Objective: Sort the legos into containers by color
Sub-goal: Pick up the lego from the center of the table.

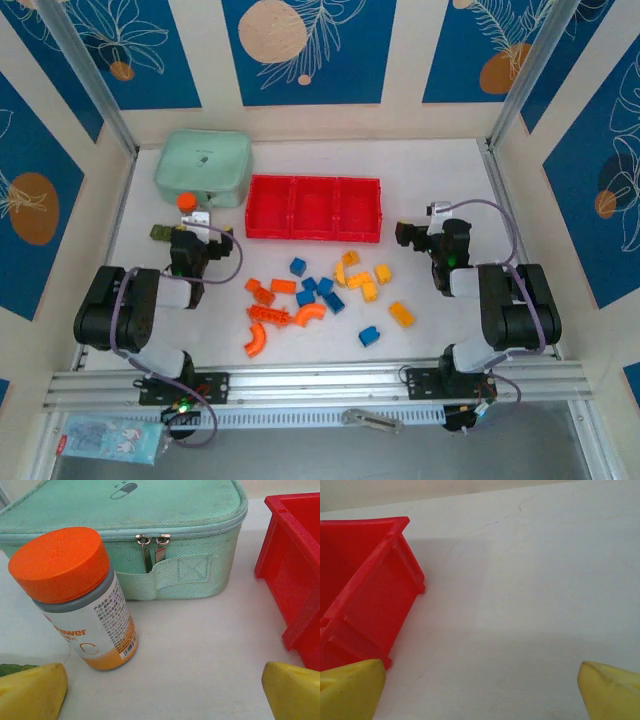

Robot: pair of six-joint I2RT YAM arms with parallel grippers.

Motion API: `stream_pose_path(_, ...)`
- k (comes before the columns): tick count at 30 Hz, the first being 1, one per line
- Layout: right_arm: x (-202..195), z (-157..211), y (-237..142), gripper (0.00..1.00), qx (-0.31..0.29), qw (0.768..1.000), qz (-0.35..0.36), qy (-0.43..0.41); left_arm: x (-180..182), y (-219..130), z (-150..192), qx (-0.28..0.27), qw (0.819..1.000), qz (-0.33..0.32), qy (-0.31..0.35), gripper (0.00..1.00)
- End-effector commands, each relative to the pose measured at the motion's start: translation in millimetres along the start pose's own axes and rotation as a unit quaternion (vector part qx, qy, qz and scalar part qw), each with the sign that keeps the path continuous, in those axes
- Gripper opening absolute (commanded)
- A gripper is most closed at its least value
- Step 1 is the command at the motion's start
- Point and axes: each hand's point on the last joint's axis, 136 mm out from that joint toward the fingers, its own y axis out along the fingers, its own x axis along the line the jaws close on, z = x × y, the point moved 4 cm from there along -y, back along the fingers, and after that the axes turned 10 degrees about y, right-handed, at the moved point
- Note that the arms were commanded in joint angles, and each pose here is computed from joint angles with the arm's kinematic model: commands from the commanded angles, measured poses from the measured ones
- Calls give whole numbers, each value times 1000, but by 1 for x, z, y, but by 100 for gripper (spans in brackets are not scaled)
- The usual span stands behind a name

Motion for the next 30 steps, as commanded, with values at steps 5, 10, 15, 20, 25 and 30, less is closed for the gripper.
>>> stream_pose_path(5, 3, -7, -1, 99, -13, 1000, -9, -10, 2, 0, -3, -9, 1000, 5, -2, 99)
stream_pose_path(10, 3, -6, -1, 99, -12, 1000, -9, -9, 1, 1, -3, -8, 1000, 9, 0, 99)
stream_pose_path(15, 3, -7, 0, 99, -13, 1000, -9, -10, 1, 1, -3, -8, 1000, 9, -1, 99)
stream_pose_path(20, 3, -7, -1, 99, -13, 1000, -8, -10, 1, 1, -4, -8, 1000, 9, 0, 99)
stream_pose_path(25, 2, -7, 0, 99, -14, 1000, -8, -9, 1, 1, -3, -8, 1000, 9, 0, 99)
stream_pose_path(30, 2, -6, -1, 99, -13, 1000, -9, -9, 1, 0, -3, -9, 1000, 8, -1, 99)
